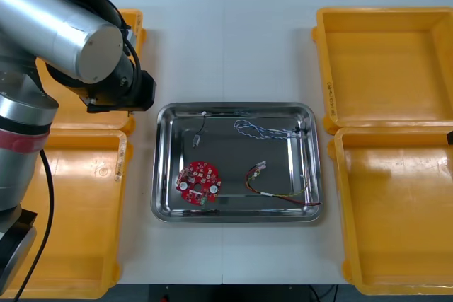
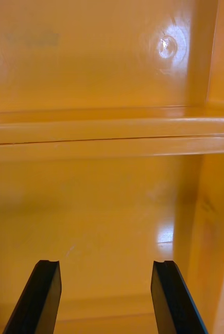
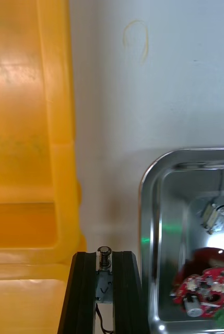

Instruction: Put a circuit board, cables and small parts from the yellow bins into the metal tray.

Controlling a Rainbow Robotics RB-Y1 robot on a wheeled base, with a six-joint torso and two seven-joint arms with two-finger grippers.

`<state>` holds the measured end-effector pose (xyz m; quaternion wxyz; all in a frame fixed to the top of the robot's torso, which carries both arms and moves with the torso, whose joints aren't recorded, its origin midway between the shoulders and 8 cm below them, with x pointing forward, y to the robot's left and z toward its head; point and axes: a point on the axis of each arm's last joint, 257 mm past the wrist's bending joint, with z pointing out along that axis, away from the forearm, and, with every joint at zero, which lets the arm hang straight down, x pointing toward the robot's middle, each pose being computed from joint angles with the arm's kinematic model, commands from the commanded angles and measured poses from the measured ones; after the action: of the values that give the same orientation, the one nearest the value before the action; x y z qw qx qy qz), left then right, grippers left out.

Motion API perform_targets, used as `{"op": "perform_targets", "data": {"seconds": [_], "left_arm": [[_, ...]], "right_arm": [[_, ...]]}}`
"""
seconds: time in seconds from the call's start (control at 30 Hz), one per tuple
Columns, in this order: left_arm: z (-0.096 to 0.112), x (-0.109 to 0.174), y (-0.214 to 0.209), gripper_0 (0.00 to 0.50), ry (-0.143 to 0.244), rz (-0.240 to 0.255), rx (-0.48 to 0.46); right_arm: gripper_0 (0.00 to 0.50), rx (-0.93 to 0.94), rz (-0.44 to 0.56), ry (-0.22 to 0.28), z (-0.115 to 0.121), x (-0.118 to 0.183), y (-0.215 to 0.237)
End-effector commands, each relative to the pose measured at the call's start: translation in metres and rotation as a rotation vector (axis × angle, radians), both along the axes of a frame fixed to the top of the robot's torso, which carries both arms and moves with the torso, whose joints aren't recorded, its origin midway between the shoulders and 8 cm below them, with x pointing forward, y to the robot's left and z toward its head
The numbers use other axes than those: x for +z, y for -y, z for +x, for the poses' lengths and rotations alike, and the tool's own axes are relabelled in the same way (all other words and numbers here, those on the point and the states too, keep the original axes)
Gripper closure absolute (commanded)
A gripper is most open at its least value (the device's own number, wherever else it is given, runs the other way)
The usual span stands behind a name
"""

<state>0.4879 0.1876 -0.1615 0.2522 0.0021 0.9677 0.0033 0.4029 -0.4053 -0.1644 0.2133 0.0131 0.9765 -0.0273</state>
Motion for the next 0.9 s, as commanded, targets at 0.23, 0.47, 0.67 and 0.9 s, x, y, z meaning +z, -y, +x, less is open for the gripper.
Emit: {"op": "perform_targets", "data": {"seconds": [0.23,0.47,0.67,0.9], "left_arm": [[-0.009,-0.021,0.068,0.500,0.046,-0.060,-0.009],[-0.022,-0.038,0.107,0.500,0.037,-0.085,-0.028],[-0.029,-0.058,0.126,0.500,0.010,-0.086,-0.044],[-0.024,-0.078,0.148,0.500,0.017,-0.103,-0.060]], "right_arm": [[0.000,0.019,0.009,0.073,0.003,0.003,0.000],[0.000,0.016,0.026,0.075,0.000,-0.009,0.000],[0.000,0.016,0.067,0.070,-0.001,-0.017,-0.011],[0.000,0.013,0.086,0.084,0.000,-0.013,-0.013]]}}
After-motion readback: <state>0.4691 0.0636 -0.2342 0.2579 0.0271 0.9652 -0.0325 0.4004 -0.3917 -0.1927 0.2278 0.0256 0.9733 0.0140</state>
